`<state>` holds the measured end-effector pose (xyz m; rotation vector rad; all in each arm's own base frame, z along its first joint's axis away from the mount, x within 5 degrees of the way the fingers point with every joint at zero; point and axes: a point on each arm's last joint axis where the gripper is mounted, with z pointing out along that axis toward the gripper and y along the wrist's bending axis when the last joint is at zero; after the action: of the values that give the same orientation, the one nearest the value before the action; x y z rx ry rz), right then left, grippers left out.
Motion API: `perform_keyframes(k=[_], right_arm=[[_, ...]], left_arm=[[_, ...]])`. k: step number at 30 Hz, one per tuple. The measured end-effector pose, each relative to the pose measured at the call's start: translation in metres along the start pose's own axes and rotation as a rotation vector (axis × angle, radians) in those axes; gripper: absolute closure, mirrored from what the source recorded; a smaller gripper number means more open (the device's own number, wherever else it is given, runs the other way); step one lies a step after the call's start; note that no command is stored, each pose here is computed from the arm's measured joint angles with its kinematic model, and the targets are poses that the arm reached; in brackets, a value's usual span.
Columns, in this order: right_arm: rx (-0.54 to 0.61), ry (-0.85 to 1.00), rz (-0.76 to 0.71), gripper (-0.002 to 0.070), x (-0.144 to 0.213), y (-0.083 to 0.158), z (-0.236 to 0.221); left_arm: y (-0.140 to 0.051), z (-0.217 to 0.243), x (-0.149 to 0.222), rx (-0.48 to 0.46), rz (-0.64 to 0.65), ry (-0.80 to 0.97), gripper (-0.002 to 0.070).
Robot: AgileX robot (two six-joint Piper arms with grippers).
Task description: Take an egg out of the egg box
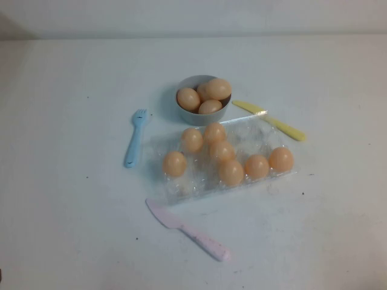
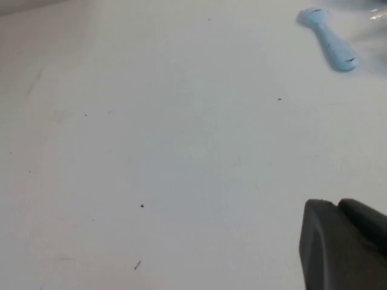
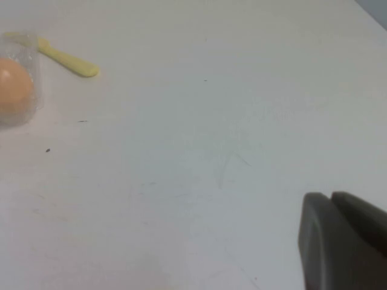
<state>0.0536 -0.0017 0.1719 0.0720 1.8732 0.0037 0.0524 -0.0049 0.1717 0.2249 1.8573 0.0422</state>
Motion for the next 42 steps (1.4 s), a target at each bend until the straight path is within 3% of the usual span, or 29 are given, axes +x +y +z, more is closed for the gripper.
perform_keyframes(k=[28,31,37,42], right_arm=[[0.0,0.0,0.0,0.0692,0.0,0.0,0.0],[0.0,0.0,0.0,0.0692,0.0,0.0,0.0],[0.0,0.0,0.0,0.0692,0.0,0.0,0.0],[0.0,0.0,0.0,0.0692,0.0,0.0,0.0]], left_arm=[[0.0,0.0,-0.001,-0.003,0.006,-0.007,0.068],[-0.001,0.0,-0.007,0.017,-0.141,-0.077,0.0681],[0.003,-0.005,-0.029,0.115,-0.87,-0.322,0.068],[0.008,-0.007,-0.035,0.122,-1.019,-0.405,0.068]])
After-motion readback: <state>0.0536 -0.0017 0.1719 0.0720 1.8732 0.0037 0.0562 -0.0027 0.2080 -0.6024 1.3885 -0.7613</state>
